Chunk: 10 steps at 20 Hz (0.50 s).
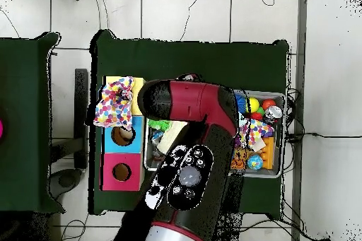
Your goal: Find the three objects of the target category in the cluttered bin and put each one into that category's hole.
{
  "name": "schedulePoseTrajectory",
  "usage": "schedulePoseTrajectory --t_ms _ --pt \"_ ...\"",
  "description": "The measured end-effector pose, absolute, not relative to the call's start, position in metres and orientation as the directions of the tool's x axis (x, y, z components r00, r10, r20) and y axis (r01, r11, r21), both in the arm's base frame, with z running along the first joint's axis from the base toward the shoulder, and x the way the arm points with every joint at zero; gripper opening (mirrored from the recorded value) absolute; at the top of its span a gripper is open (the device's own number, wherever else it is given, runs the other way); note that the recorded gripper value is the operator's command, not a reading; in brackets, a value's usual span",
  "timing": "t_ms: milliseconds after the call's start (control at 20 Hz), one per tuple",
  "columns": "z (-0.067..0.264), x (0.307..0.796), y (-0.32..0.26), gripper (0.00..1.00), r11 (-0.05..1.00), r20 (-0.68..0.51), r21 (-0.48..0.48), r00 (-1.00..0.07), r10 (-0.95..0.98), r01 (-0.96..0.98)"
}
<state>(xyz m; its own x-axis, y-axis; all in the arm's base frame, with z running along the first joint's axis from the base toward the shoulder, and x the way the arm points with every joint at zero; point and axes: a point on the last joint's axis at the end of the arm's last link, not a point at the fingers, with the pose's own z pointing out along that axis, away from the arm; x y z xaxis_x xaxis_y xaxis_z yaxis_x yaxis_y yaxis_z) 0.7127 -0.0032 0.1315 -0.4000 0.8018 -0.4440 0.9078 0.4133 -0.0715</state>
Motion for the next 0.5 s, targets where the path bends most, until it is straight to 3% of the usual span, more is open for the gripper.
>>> schedulePoseTrajectory --t_ms 500 --pt "0.117 0.732 -0.021 1.00 0.509 -0.472 -0.076 -0.480 0.739 0.858"
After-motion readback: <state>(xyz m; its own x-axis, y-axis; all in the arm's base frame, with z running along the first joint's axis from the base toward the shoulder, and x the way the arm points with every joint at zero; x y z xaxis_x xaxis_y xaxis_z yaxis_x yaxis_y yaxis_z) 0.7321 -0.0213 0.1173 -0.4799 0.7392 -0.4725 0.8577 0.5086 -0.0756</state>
